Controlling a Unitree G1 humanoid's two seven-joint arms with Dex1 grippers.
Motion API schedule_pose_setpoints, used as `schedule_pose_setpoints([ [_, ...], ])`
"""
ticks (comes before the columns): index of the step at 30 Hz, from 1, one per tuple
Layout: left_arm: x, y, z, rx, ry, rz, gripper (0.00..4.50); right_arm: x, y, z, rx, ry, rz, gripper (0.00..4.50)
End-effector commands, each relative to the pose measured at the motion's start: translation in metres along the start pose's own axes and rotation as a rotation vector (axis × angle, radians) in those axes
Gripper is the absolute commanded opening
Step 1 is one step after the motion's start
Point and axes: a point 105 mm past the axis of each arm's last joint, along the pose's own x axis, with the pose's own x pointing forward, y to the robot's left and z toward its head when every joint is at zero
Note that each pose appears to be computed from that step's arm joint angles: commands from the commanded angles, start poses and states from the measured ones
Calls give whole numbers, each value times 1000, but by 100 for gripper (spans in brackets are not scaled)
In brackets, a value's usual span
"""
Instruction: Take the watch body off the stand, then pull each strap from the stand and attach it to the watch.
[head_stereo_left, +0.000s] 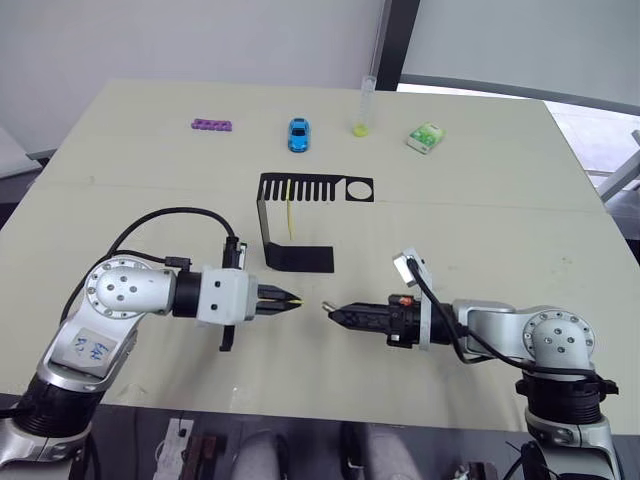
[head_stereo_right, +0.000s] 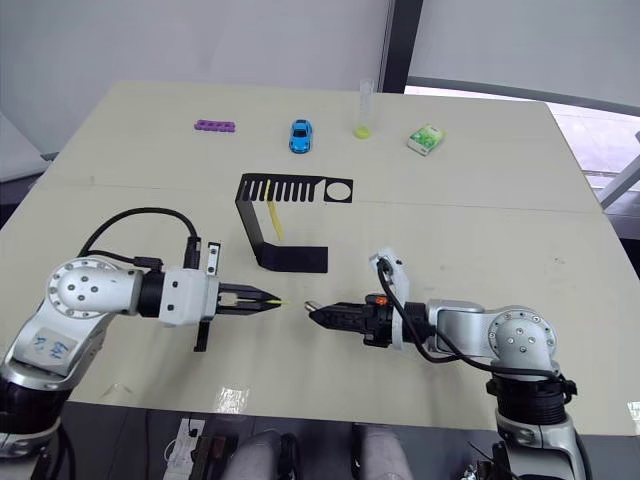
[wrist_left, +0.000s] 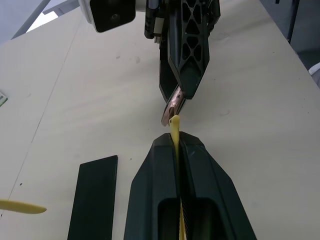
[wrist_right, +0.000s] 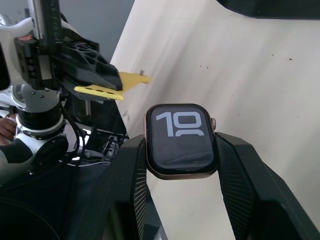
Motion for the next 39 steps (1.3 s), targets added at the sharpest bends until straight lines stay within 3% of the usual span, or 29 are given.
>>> schedule_pose_setpoints([
  [1, 2, 3, 8, 48, -17, -4, 0, 0, 11, 4, -27, -18, 24, 152],
  [24, 14, 4, 7, 70, -10, -39, 0, 0, 14, 4, -5, -29, -6, 152],
  [39, 2, 7, 8, 73, -9, -7, 0, 2, 13, 3, 7, -33, -10, 152],
])
